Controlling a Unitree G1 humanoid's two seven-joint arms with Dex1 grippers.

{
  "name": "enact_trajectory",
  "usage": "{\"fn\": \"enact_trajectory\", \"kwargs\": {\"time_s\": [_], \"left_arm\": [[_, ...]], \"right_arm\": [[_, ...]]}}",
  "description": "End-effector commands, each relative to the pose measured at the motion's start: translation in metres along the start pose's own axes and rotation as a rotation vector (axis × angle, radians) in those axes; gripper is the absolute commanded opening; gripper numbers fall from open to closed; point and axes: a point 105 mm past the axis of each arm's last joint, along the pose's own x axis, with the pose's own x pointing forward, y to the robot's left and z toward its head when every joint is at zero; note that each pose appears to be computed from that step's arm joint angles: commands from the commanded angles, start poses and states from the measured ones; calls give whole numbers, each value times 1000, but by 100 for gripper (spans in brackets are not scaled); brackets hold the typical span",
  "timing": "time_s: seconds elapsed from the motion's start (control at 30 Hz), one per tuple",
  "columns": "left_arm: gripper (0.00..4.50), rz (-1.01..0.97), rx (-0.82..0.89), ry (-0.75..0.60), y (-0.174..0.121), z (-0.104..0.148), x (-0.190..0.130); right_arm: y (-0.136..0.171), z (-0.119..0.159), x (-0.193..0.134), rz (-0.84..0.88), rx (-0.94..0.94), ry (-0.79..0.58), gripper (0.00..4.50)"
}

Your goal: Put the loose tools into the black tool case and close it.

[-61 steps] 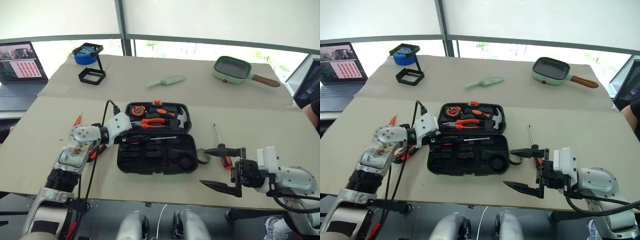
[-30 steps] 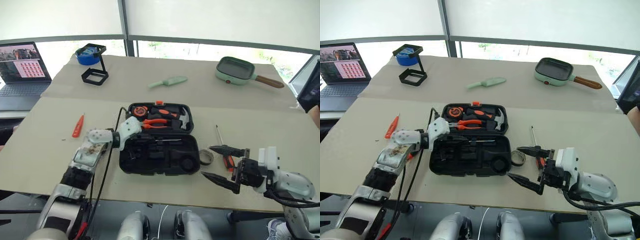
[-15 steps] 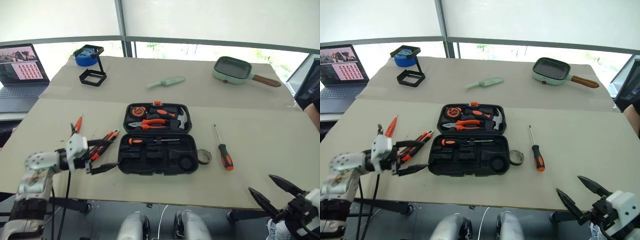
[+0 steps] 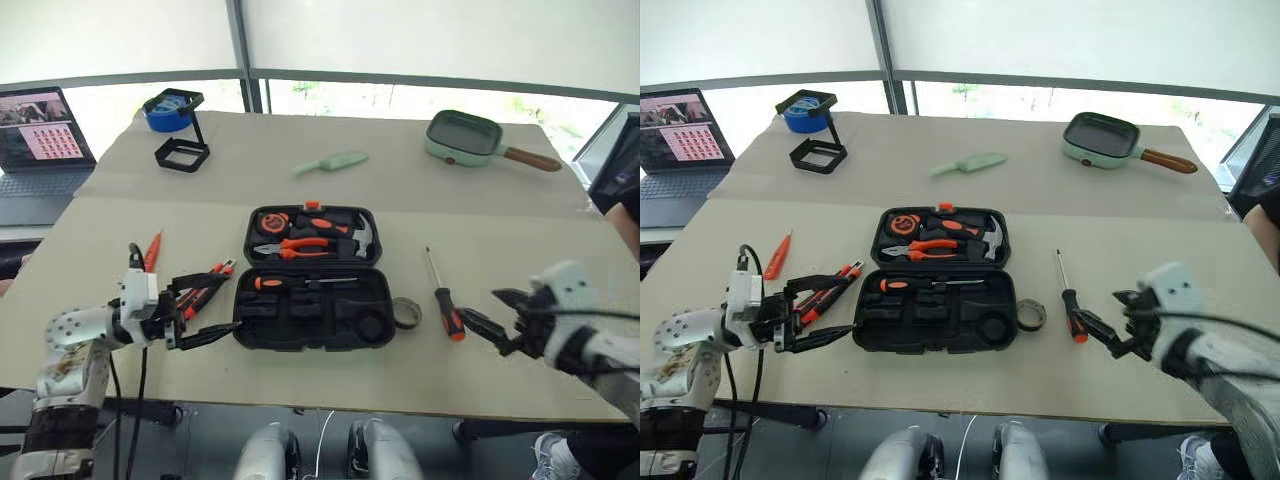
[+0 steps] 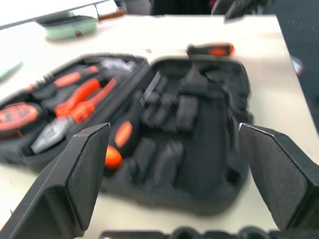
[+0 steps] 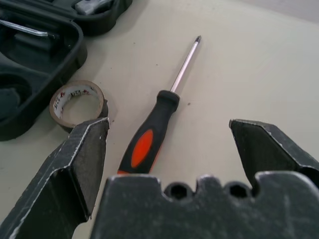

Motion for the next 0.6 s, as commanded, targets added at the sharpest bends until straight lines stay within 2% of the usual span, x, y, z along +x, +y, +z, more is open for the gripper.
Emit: {"fn": "enact_trajectory", "kwargs": {"time_s": [0.03, 0.07, 0.17, 0.23, 0.33, 0.43, 0.57, 0.6], "left_arm": [[441, -63, 32, -46, -9, 18, 16], [441, -74, 36, -44, -11, 19, 19], [450, -99, 41, -46, -18, 21, 26], [450, -99, 40, -56, -19, 23, 29], [450, -117, 41, -56, -24, 24, 32], [450, -108, 25, -57, -23, 23, 32], [450, -97, 18, -71, -22, 23, 32], [450, -83, 8, -80, -20, 24, 32]], "right_arm": [[5, -23, 9, 19, 62, 178, 450], [5, -25, 11, 12, 63, 199, 450], [4, -28, 20, -18, 102, 224, 375], [3, -31, 22, -43, 109, 247, 306], [-6, -17, 29, -103, 185, 119, 203], [-13, -15, 20, -157, 161, 93, 107], [-12, 2, 14, -129, 86, -34, 101], [-13, 20, 12, -123, 71, -151, 101]]}}
